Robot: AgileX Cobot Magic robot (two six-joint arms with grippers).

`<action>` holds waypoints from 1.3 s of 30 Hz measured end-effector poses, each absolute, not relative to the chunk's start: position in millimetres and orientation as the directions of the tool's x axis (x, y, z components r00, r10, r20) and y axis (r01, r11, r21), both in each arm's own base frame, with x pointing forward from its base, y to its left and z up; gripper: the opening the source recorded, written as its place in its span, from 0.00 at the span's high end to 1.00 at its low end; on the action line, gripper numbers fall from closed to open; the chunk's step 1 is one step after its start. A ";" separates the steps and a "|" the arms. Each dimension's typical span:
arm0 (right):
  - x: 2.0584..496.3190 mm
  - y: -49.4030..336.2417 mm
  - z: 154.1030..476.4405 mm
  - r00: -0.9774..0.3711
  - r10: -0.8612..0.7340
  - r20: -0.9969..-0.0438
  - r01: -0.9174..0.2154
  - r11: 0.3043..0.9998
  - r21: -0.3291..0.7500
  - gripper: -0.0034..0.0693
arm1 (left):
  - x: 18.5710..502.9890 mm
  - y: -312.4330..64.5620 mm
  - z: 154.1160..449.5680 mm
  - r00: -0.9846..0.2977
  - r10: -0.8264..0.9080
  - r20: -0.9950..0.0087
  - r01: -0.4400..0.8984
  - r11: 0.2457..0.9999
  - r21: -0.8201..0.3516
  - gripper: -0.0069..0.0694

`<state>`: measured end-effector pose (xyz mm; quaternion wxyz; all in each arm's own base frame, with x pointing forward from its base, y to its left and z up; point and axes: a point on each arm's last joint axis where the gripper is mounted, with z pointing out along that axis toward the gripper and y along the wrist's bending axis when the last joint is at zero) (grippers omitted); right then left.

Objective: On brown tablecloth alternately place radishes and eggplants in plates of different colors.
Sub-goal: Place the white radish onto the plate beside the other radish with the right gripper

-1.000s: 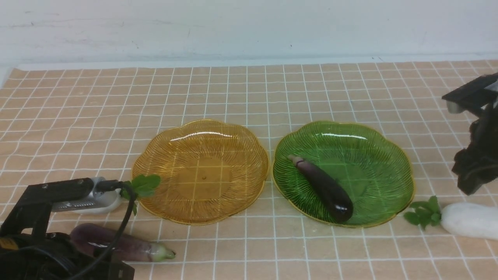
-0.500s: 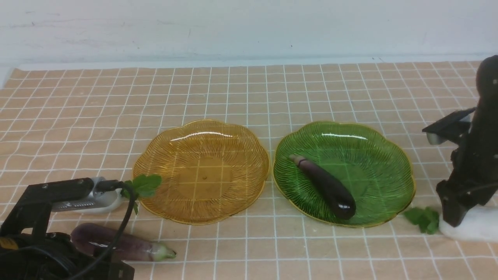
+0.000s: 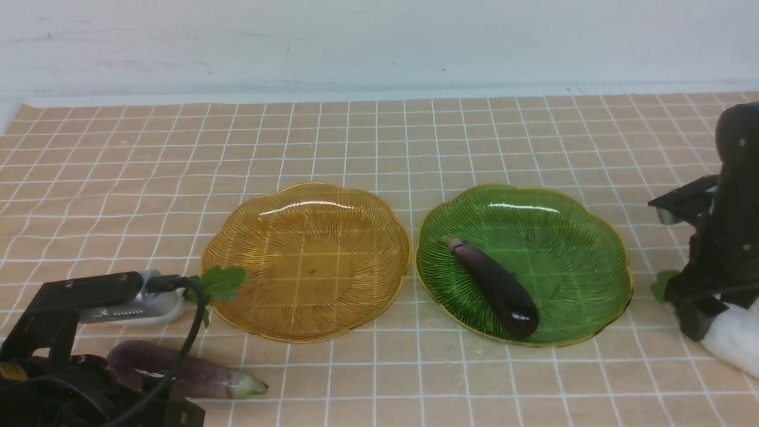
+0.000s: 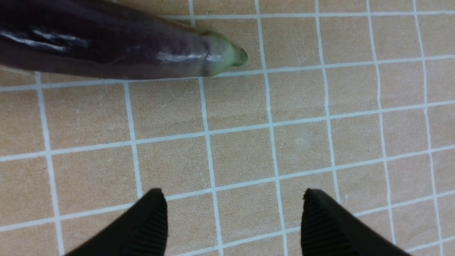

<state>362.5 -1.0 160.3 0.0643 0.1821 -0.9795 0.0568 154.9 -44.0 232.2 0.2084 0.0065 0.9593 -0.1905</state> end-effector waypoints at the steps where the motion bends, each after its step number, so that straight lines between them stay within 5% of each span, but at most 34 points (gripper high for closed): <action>1: 362.3 -1.0 161.7 -0.931 -0.337 0.142 -0.352 0.932 -0.091 0.38 | 154.8 -44.0 232.1 -0.913 -0.067 -0.402 0.092 0.927 -0.363 0.30; 4: 360.3 -1.1 174.1 -0.948 -0.301 0.106 -0.311 0.944 -0.106 0.38 | 154.8 -44.0 232.1 -0.913 -0.067 -0.402 0.092 0.927 -0.363 0.30; 8: 346.4 7.1 239.2 -0.978 -0.183 -0.101 -0.178 0.983 -0.054 0.38 | 154.8 -44.0 232.1 -0.913 -0.067 -0.402 0.092 0.927 -0.363 0.30; 10: 336.4 24.6 282.4 -0.965 -0.097 -0.244 -0.130 0.984 0.123 0.38 | 154.8 -44.0 232.1 -0.913 -0.067 -0.402 0.092 0.927 -0.363 0.30; 13: 331.2 67.7 314.7 -0.924 -0.052 -0.378 -0.200 0.910 0.364 0.38 | 155.4 -43.9 232.3 -0.911 -0.069 -0.407 0.091 0.928 -0.362 0.30; 17: 343.0 148.6 321.4 -0.807 0.007 -0.591 -0.351 0.798 0.489 0.38 | 158.1 -43.1 233.4 -0.897 -0.080 -0.434 0.089 0.930 -0.356 0.30; 22: 351.7 251.2 282.0 -0.629 0.066 -0.774 -0.455 0.777 0.436 0.38 | 162.7 -42.3 238.6 -0.878 -0.097 -0.469 0.085 0.932 -0.352 0.30; 30: 363.6 284.7 208.1 -0.639 0.056 -0.767 -0.388 0.838 0.384 0.32 | 177.0 -43.5 274.8 -0.825 -0.119 -0.553 0.107 0.927 -0.360 0.30; 34: 362.8 283.8 207.5 -0.629 -0.011 -0.777 -0.438 0.832 0.342 0.15 | 177.5 -42.2 276.7 -0.827 -0.148 -0.542 0.073 0.929 -0.364 0.30; 39: 358.2 268.8 232.3 -0.621 -0.119 -0.775 -0.545 0.776 0.318 0.13 | 176.7 -36.5 274.0 -0.837 -0.151 -0.526 0.027 0.949 -0.315 0.30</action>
